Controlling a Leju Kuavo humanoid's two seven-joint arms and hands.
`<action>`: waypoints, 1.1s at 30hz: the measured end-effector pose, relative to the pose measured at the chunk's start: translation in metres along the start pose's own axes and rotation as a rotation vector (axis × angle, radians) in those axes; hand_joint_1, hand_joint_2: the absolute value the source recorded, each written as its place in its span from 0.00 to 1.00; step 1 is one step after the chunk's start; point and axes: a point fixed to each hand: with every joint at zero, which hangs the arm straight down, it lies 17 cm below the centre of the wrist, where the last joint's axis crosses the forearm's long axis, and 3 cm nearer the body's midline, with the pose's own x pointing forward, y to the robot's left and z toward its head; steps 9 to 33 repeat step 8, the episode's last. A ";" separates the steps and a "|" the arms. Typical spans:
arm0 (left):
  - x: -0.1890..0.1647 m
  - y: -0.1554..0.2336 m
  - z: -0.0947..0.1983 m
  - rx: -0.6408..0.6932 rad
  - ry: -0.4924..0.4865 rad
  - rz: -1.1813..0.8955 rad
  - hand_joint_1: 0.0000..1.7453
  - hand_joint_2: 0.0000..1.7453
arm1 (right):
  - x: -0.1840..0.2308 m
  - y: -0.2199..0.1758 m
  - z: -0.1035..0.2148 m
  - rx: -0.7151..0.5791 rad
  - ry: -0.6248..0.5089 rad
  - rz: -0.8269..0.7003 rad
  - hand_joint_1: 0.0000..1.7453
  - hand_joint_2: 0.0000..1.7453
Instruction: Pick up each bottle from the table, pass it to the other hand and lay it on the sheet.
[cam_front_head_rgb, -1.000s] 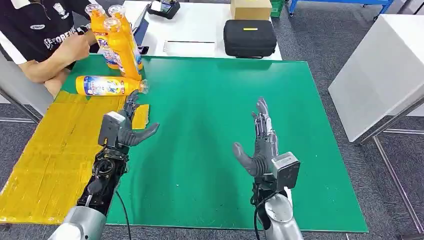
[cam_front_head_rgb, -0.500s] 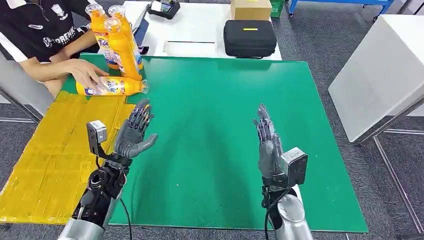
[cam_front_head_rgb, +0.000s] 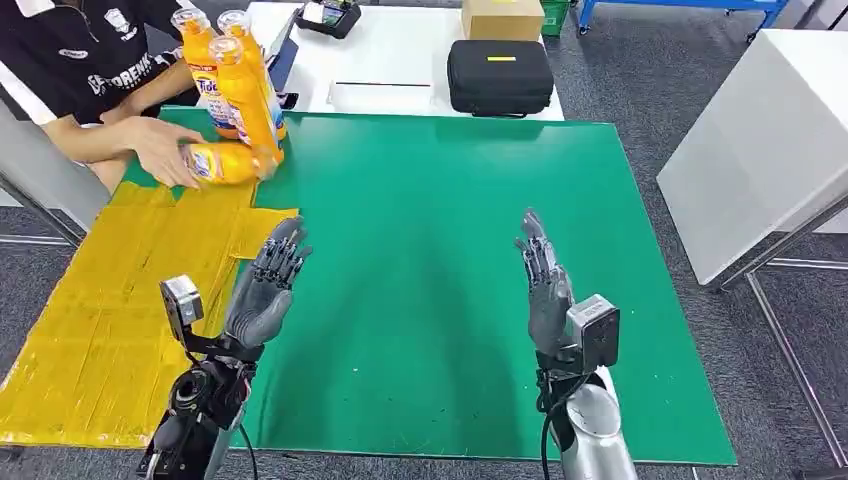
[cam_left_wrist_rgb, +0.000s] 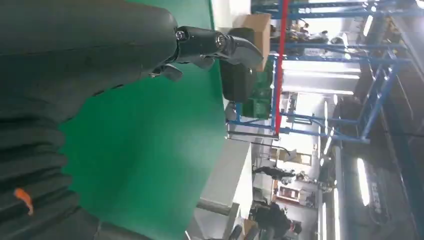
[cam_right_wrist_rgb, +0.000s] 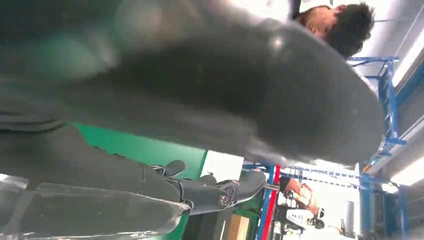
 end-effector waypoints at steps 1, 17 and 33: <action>0.000 -0.002 0.000 -0.008 -0.001 -0.008 0.00 0.00 | 0.000 0.001 -0.001 0.004 0.001 0.001 0.00 0.00; 0.002 -0.008 -0.001 -0.026 -0.010 -0.020 0.00 0.00 | -0.001 0.002 -0.002 0.004 0.003 -0.001 0.00 0.00; 0.002 -0.008 -0.001 -0.026 -0.010 -0.020 0.00 0.00 | -0.001 0.002 -0.002 0.004 0.003 -0.001 0.00 0.00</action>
